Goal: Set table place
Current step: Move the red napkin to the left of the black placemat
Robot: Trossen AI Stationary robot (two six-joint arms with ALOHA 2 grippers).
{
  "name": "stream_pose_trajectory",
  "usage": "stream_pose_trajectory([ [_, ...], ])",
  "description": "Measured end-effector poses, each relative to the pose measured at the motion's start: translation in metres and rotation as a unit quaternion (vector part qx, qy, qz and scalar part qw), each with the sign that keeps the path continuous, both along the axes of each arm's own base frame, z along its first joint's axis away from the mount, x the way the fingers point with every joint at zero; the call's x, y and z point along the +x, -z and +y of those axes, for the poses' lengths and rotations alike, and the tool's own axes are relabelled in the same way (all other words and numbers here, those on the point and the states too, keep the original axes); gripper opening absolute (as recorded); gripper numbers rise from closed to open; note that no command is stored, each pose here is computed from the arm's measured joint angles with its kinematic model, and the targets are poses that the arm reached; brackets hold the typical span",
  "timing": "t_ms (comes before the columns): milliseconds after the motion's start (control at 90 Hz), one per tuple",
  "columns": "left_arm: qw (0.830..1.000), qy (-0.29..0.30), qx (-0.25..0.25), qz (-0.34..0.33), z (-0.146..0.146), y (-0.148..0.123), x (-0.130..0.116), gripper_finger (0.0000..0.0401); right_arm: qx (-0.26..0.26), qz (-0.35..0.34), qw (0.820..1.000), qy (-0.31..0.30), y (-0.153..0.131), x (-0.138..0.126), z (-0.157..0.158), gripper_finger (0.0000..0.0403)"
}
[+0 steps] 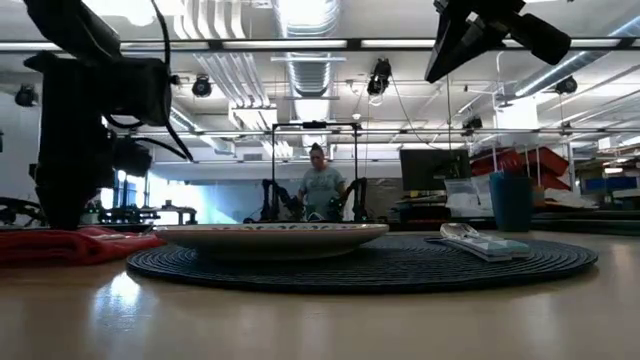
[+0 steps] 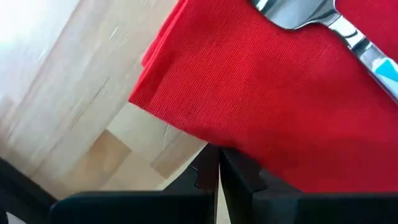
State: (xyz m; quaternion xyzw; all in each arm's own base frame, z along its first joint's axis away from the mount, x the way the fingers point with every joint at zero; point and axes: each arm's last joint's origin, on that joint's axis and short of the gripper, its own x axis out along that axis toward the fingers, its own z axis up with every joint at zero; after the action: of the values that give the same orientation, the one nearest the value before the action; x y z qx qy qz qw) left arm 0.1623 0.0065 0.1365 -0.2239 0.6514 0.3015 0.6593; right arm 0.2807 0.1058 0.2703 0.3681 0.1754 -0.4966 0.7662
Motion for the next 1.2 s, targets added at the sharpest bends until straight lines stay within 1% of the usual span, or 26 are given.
stream_pose_trajectory([
  [144,1.0,0.006,0.002,0.003,0.001,0.001,0.001,0.0,0.001,-0.001,1.0,-0.001,0.0,0.0,0.001,0.0],
  [411,1.0,0.017,0.012,-0.024,0.003,-0.004,0.0,0.0,0.001,-0.001,1.0,-0.001,0.0,0.0,0.001,0.0],
  [489,0.999,0.019,0.021,-0.038,0.004,-0.005,0.001,0.0,0.001,-0.001,1.0,-0.001,0.0,0.0,0.001,0.0],
  [578,0.997,0.018,0.038,-0.07,0.005,-0.007,0.007,0.0,0.001,-0.001,1.0,-0.001,0.0,0.0,0.001,0.0],
  [644,0.996,0.017,0.038,-0.079,0.005,-0.007,0.009,0.0,0.001,-0.001,1.0,-0.001,0.0,0.0,0.001,0.0],
  [722,0.997,0.016,0.022,-0.076,0.005,-0.006,0.009,0.0,0.001,-0.001,1.0,-0.001,0.0,0.0,0.001,0.0],
  [900,0.999,0.0,0.009,-0.051,0.004,-0.007,0.003,0.0,0.002,0.0,1.0,-0.003,0.0,-0.001,0.002,0.0],
  [1100,0.997,-0.017,-0.062,-0.036,-0.003,-0.01,-0.005,0.0,0.002,0.004,1.0,-0.004,0.0,-0.001,0.002,0.0],
  [1200,0.994,-0.005,-0.089,-0.058,-0.009,-0.014,-0.004,0.0,0.001,0.013,1.0,0.0,0.001,-0.003,0.001,0.0],
])
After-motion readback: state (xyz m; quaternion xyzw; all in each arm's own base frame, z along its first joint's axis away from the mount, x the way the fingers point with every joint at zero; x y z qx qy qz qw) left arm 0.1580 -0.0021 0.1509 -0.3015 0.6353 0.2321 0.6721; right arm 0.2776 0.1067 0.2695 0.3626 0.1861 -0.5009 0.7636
